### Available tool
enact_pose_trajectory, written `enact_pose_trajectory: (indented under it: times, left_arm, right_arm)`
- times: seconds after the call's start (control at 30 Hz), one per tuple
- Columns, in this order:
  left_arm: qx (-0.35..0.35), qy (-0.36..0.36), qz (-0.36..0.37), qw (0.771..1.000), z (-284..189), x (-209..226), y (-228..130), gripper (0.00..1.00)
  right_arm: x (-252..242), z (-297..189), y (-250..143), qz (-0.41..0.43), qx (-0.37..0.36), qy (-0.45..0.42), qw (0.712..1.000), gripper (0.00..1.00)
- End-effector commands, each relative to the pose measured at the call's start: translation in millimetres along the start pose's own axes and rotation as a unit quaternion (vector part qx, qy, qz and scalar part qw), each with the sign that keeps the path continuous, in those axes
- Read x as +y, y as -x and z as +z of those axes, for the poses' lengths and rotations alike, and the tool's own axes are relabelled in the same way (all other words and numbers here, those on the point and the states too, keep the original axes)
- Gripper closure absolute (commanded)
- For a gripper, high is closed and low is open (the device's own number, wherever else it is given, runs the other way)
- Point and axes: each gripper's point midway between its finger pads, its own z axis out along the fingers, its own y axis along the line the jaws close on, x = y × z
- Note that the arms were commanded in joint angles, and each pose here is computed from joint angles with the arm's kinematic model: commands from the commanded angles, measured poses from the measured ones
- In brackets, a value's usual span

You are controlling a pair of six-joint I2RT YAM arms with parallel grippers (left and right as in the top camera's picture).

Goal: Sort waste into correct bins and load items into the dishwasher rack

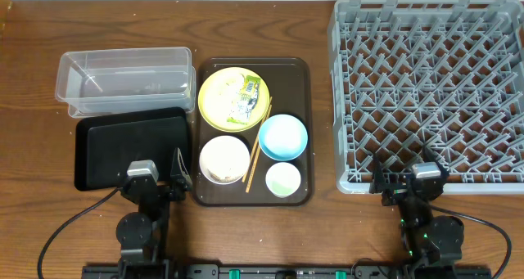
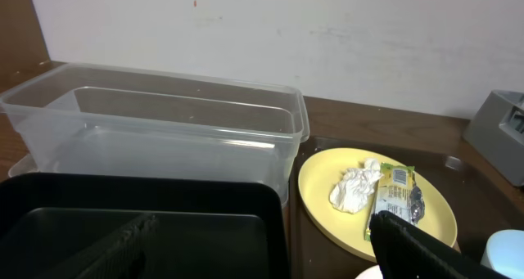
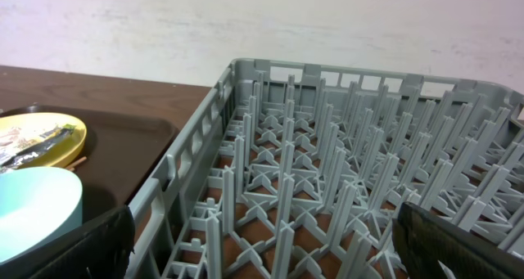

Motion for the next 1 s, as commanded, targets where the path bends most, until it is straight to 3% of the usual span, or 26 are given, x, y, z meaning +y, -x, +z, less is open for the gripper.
enact_pose_trajectory:
  times: [0.0,0.97]
  left_arm:
    - [0.024,0.019,-0.002,1.000,0.5,7.4,-15.3,0.16]
    - [0.024,0.015,-0.002,1.000,-0.4,5.4,-10.3,0.16]
  right_arm:
    - [2.6,-0.4,1.4,-0.005,-0.004,0.006,1.000,0.01]
    - [2.1,-1.4,10.3,-0.004,-0.017,0.005,1.000,0.01]
